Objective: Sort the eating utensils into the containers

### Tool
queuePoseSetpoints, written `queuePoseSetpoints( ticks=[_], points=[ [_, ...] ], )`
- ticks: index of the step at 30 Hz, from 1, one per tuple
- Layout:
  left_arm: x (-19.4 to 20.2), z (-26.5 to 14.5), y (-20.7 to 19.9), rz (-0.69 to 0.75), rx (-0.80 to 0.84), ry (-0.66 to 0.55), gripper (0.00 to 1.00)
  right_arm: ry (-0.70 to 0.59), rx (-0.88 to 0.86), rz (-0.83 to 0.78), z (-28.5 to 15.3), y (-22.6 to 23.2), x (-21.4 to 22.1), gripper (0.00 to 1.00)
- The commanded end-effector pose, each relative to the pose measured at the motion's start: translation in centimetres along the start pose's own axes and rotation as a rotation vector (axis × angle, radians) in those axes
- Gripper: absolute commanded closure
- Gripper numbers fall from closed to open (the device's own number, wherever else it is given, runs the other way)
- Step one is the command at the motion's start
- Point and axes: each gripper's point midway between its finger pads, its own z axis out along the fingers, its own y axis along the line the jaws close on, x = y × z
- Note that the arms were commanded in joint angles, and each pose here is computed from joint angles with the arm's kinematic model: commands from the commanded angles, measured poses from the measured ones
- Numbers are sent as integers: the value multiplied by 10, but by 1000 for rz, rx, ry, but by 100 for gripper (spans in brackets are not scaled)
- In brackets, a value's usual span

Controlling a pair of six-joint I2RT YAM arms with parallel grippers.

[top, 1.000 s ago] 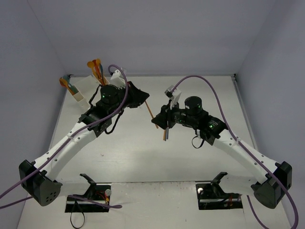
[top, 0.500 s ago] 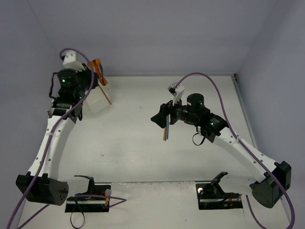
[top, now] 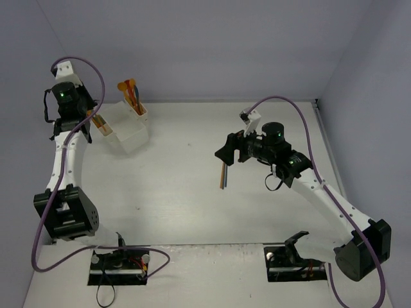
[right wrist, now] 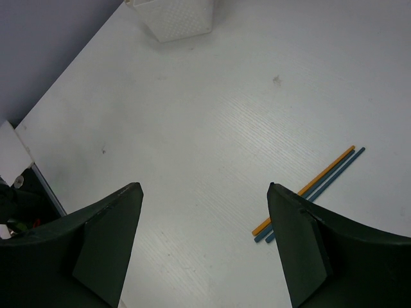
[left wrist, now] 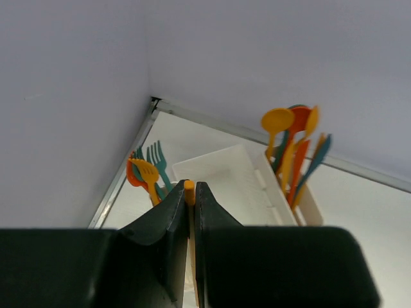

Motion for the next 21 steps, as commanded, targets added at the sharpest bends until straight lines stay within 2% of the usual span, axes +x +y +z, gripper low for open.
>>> queuePoseSetpoints(
  ticks=[1, 9, 17, 19, 21],
  points=[
    [-37, 17, 9, 36, -16, -168, 100, -52, -25, -28, -4, 5, -15, 25],
    [-4, 46, 18, 54, -37, -167, 100, -28, -6, -13, -3, -2, -8, 25],
    [16, 53, 20, 18, -32, -214, 100, -11, -7, 9, 0, -3, -2, 25],
    [24, 55, 20, 7, -26, -205, 97, -7, -6, 10, 0, -4, -1, 26],
    [39, 57, 19, -5, -17, -181, 88, 0, -2, 17, 1, -5, 2, 26]
  ],
)
